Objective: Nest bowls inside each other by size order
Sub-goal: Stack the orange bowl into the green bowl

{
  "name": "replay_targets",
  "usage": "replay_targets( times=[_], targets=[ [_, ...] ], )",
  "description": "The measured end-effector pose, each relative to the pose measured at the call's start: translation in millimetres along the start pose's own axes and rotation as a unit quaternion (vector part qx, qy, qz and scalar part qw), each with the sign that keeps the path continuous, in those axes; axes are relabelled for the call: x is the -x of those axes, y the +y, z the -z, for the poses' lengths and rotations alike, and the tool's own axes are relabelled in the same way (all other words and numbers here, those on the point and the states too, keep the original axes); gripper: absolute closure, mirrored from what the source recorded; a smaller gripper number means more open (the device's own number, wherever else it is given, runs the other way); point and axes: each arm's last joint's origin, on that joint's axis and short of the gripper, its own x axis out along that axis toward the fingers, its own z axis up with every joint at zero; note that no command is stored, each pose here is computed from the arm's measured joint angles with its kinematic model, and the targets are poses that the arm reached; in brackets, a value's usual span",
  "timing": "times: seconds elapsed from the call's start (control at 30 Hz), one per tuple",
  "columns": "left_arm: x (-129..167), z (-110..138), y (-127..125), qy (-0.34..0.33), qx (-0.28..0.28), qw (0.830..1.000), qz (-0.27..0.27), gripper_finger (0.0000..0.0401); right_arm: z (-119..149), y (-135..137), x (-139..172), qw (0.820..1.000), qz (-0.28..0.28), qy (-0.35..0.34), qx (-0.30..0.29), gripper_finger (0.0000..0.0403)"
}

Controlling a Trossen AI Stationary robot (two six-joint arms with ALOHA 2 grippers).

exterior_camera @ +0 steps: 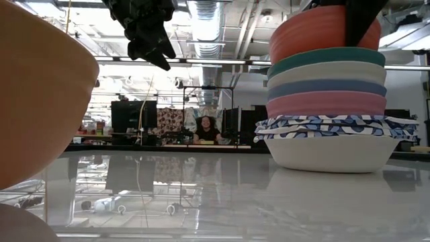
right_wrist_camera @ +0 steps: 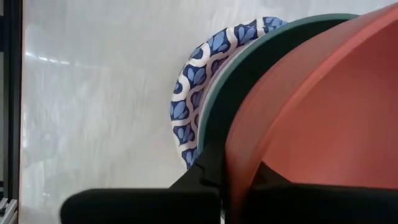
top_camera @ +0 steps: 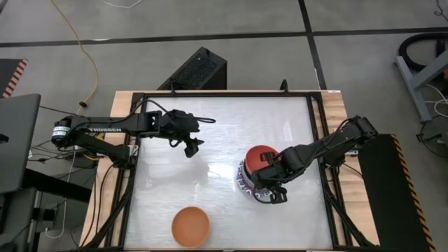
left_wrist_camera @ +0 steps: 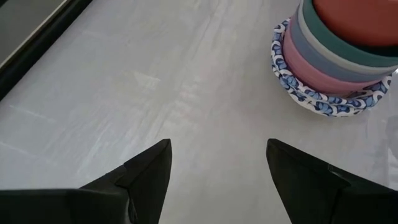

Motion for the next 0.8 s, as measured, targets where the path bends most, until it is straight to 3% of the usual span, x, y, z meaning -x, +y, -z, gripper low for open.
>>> replay_targets(
  times=[0.8],
  targets=[
    [0.0,-0.1,0.3,-0.001,0.001,1.000,-0.004,0.0150,-1.2,-5.1,0.1,1.000,0.013,-0.003,-0.007,0.0343]
  ],
)
